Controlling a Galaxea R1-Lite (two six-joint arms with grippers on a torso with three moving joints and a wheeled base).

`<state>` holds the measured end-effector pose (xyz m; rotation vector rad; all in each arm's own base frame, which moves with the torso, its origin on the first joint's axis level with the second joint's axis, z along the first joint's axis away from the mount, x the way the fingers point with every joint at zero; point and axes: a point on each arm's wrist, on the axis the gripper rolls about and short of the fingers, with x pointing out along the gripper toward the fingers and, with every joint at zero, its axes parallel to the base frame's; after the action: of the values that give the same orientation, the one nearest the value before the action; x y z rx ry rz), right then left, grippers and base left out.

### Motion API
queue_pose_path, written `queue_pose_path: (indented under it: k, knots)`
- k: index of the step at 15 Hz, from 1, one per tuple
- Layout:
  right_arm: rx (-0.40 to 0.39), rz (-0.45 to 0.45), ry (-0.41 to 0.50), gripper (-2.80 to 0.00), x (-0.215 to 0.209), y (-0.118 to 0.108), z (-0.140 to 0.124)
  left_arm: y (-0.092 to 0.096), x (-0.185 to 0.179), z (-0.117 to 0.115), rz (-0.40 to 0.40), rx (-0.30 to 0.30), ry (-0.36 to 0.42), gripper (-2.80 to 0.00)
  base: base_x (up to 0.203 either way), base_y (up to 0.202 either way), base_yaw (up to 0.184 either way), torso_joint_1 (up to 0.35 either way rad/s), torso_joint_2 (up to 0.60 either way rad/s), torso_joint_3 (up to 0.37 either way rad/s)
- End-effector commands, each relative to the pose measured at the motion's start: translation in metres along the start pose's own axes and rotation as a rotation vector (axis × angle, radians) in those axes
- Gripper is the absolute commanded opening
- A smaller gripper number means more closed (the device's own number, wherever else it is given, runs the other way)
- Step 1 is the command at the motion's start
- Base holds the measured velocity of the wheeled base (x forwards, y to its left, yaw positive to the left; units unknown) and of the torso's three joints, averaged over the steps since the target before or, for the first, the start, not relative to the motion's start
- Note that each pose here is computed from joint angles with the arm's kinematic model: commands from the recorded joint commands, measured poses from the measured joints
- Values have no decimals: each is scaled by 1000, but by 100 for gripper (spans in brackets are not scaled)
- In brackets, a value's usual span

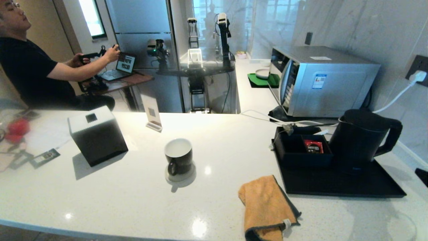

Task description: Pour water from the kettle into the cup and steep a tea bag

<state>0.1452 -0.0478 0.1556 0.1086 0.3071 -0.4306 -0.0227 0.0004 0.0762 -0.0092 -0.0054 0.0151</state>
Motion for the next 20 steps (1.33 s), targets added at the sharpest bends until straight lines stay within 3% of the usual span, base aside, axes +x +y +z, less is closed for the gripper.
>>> queue_pose_path:
  k: [1, 5, 15, 20]
  knots:
    - [-7, -6, 65, 0, 26, 3, -8, 0, 0, 0, 0, 0, 1, -280, 0, 0, 0, 0, 0, 0]
    - [-9, -8, 95, 0, 50, 5, -16, 0, 0, 0, 0, 0, 1, -280, 0, 0, 0, 0, 0, 0]
    - [-23, -10, -11, 0, 123, 14, -5, 0, 0, 0, 0, 0, -1, -280, 0, 0, 0, 0, 0, 0]
    - [-80, -63, -50, 0, 143, 2, 3, 0, 0, 0, 0, 0, -1, -280, 0, 0, 0, 0, 0, 0]
